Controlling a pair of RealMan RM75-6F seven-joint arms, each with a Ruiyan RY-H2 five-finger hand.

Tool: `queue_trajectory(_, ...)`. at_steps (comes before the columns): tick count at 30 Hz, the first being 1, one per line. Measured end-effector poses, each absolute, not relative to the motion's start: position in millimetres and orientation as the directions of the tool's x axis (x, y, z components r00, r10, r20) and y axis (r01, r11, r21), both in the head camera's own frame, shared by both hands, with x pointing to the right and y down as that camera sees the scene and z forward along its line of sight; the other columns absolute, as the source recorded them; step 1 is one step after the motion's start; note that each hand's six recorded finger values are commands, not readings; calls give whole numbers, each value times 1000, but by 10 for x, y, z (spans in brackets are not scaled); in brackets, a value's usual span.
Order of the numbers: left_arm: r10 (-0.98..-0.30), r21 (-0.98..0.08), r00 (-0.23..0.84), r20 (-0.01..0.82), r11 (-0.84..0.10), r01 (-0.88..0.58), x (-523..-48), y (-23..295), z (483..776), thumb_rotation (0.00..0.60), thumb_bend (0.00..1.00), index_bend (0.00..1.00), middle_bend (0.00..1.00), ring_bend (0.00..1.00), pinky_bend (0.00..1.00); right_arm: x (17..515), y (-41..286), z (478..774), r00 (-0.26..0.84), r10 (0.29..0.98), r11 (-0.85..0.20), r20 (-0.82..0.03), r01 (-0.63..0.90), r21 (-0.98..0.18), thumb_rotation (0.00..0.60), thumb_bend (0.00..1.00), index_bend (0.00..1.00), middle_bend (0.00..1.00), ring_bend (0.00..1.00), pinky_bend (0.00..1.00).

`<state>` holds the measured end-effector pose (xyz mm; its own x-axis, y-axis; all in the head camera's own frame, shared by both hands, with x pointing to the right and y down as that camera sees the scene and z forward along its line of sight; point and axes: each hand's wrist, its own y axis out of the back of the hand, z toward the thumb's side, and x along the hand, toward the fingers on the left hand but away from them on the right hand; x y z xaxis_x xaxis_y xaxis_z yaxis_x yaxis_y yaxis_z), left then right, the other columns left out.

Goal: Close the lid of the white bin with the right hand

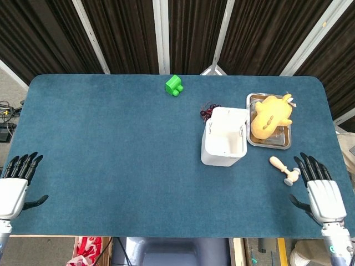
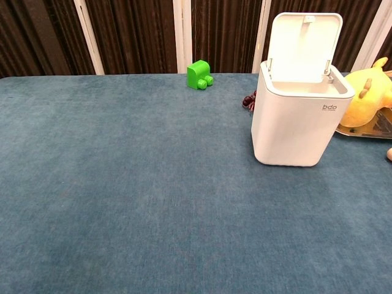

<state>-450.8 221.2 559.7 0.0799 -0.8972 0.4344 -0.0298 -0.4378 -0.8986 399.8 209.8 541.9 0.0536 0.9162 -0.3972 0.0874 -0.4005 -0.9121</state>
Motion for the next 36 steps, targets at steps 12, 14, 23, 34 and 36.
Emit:
queue_trajectory(12,-894,-895,81,440,-444,-36,-4495,2196,5608,600,0,0,0,0,0,3674,1335,5353,11,888,-447,-459,249,-859,600,524,0,668,726,688)
queue_trajectory(14,-893,-894,78,443,-447,-40,-4497,2196,5614,600,0,0,0,0,0,3597,1183,5339,12,884,-455,-468,255,-853,600,528,0,672,730,688)
queue_trajectory(23,-886,-887,75,457,-461,-37,-4496,2175,5650,600,0,0,0,0,0,3212,617,5346,25,866,-488,-500,265,-831,600,538,0,682,738,688)
queue_trajectory(34,-886,-888,82,456,-459,-23,-4497,2162,5670,600,0,0,0,0,0,2782,279,5564,24,825,-550,-565,266,-792,600,590,0,692,747,688)
queue_trajectory(36,-886,-887,80,457,-460,-25,-4507,2161,5669,600,0,0,0,0,0,2734,256,5585,25,822,-554,-569,268,-789,600,597,0,694,748,688)
